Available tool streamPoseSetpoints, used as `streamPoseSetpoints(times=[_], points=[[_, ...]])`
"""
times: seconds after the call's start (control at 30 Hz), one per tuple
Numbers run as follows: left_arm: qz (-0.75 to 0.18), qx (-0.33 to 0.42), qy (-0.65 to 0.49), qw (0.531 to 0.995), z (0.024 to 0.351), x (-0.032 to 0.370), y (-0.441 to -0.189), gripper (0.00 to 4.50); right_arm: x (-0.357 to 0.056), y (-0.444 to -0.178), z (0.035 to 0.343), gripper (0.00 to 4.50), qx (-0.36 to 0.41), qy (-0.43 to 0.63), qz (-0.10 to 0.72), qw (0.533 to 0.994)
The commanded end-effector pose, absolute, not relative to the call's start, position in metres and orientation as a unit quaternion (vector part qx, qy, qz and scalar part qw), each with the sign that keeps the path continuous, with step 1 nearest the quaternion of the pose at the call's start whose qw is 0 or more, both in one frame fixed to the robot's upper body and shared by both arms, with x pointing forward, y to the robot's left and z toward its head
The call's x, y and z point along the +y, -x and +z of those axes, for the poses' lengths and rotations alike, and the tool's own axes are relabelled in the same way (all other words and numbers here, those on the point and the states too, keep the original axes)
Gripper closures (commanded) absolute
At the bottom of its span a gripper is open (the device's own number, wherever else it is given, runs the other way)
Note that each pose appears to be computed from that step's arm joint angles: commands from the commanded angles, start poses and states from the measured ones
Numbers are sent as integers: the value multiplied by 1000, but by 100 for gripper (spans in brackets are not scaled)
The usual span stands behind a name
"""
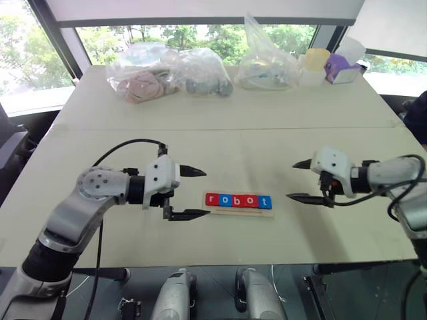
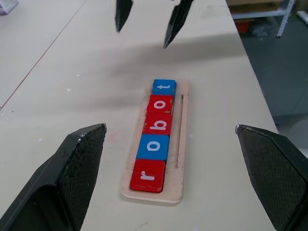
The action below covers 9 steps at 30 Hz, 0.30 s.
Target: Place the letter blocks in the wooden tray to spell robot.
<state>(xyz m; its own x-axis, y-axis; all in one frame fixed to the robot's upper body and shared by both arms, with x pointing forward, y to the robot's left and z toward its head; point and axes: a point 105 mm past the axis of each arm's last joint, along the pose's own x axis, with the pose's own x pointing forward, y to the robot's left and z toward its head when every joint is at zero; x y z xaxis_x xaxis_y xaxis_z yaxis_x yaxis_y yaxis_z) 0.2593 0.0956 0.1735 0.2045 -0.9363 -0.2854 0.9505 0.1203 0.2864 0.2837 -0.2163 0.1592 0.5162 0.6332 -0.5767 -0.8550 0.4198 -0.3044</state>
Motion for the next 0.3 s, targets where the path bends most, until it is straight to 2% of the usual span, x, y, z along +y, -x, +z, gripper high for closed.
streamPoseSetpoints(times=[0.03, 0.3], points=[[-624, 6, -208, 753, 185, 100, -259, 0, -212, -268, 180, 6, 177, 278, 455, 827], [-624, 47, -217, 749, 174, 114, -254, 0, -207, -234, 171, 6, 210, 245, 449, 833]])
